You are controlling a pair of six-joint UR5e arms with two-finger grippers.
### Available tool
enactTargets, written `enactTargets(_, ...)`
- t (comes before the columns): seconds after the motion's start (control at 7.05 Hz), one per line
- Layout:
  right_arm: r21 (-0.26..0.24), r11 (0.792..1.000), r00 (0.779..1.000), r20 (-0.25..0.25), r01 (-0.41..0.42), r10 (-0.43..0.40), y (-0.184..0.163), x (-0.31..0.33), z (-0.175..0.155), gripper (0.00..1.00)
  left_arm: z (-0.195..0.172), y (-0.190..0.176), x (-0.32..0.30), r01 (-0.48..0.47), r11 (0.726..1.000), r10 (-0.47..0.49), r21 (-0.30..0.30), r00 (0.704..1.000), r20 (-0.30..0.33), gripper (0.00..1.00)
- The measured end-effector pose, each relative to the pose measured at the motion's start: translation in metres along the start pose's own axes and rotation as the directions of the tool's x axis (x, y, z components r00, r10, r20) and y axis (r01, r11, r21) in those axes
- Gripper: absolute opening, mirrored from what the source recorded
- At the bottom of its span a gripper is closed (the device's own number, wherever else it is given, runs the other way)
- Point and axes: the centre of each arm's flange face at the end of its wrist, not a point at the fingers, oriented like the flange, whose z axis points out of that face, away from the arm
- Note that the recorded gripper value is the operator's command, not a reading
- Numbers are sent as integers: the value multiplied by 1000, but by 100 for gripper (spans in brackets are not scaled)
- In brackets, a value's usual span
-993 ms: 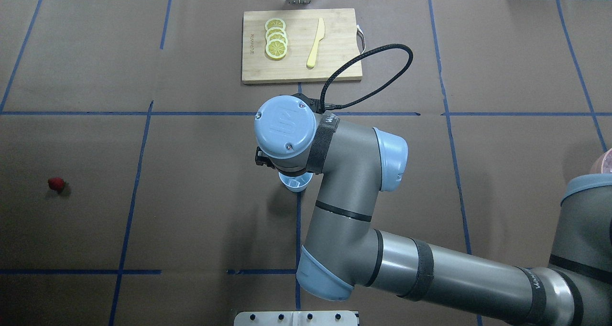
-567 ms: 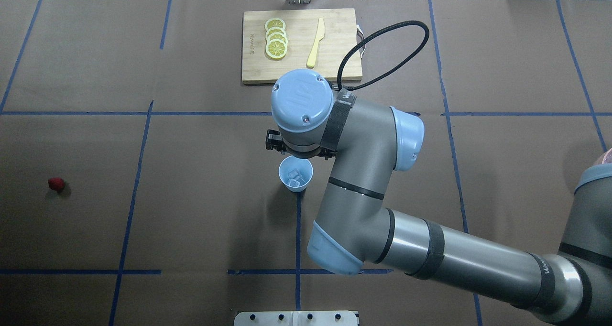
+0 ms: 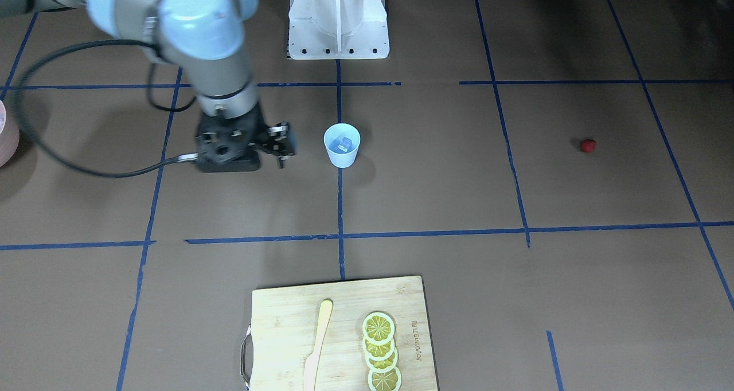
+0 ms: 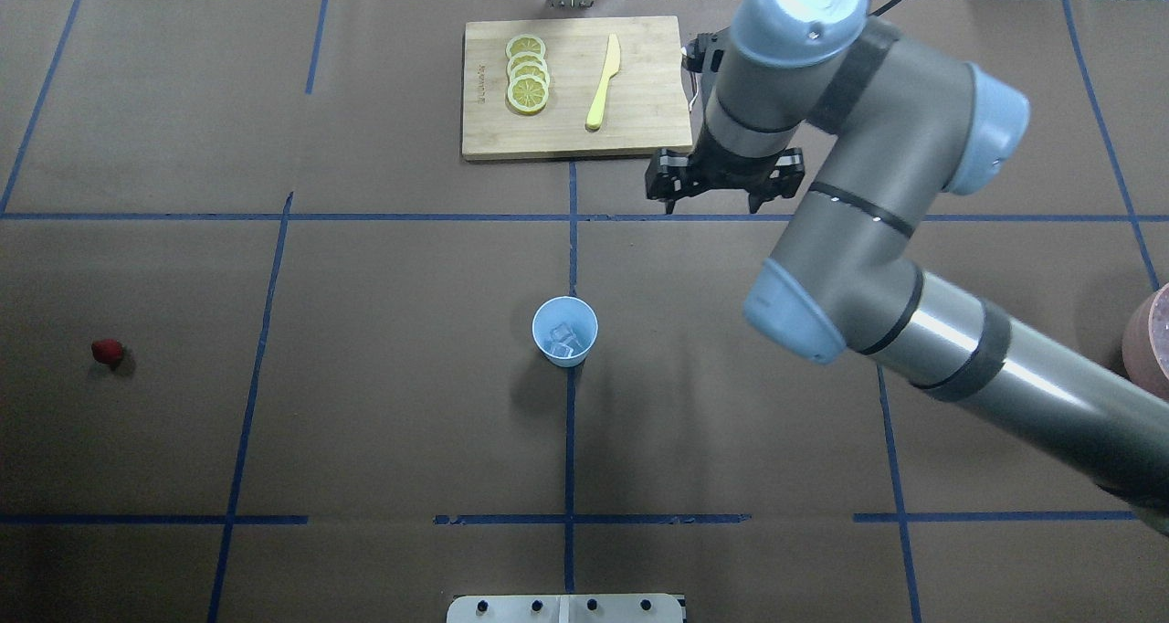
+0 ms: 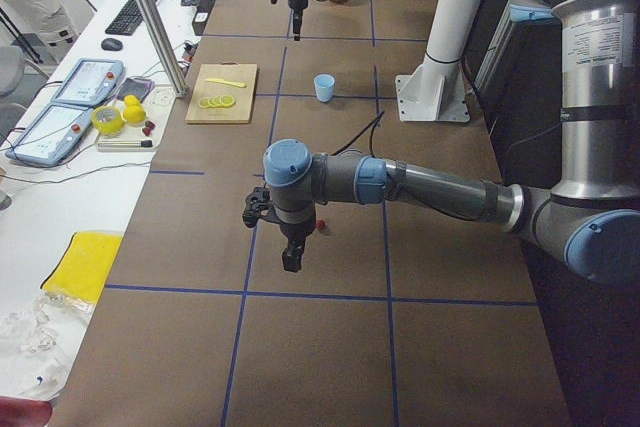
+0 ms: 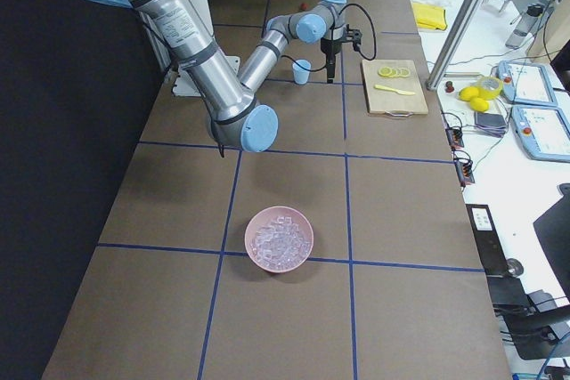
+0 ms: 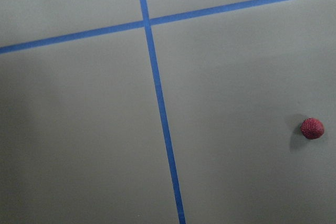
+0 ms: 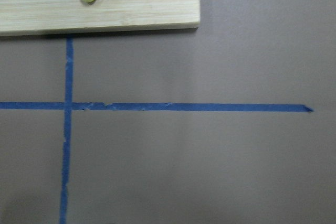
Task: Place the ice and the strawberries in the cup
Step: 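Withdraw the right gripper away from the cup toward the bowl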
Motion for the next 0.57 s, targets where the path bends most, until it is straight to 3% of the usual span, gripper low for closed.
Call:
enactTargets(0.43, -33, 986, 986, 6, 165, -165, -23, 198, -32, 99, -17, -35, 20, -150, 980, 147, 131, 989, 29, 100)
enactTargets(0.57, -41, 976, 977, 13, 214, -214, -22, 271, -44, 99, -16, -52, 34, -197, 970, 195, 145, 980, 30, 100)
